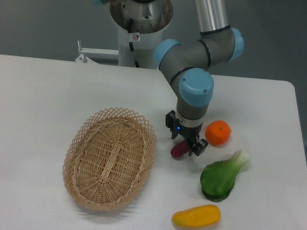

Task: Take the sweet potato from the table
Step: 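Lower the gripper and close it around the sweet potato, then lift the held sweet potato up and away from the table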

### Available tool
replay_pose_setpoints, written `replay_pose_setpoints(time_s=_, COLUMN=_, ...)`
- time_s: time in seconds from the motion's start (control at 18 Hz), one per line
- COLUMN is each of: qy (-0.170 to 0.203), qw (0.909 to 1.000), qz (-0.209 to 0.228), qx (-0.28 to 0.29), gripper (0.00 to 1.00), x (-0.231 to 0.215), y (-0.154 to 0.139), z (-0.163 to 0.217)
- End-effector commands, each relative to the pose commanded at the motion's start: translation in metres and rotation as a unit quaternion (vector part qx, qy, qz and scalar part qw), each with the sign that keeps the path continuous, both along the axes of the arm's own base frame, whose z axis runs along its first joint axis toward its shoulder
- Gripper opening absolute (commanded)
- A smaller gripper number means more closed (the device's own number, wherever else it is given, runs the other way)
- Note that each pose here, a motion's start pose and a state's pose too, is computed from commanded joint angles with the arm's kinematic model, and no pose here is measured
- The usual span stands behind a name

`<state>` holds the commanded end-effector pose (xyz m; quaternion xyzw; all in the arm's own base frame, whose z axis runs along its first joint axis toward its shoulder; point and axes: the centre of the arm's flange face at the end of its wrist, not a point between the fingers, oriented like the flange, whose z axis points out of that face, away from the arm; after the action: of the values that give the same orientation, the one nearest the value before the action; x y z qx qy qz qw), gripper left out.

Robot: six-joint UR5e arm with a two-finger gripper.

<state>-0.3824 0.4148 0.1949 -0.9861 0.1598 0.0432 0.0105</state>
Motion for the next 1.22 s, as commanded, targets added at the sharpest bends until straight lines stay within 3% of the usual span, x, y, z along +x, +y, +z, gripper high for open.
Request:
replay_pose_setpoints(time_s=0.17, qy=0.002, qw=1.0000, qz=0.000, qx=0.001, gripper=0.28, x=-0.002, y=0.000, z=0.002)
replay_pose_setpoints(time_s=0.61, qy=0.030, qw=0.9991, qz=0.009, qx=0.027, gripper=0.28, x=-0.030, y=0.005, z=0.035)
replay_pose_setpoints(time_s=0.94, qy=0.069, qw=0.9928, qz=0.016, qx=0.097, gripper=0.28, x=-0.070, y=0.017, z=0.111)
replay_pose_setpoints(time_s=1.22, qy=0.070, qw=0.9929, qz=0.024, qx=0.093, gripper=0.30, x=-0.093, y=0.019, z=0.163)
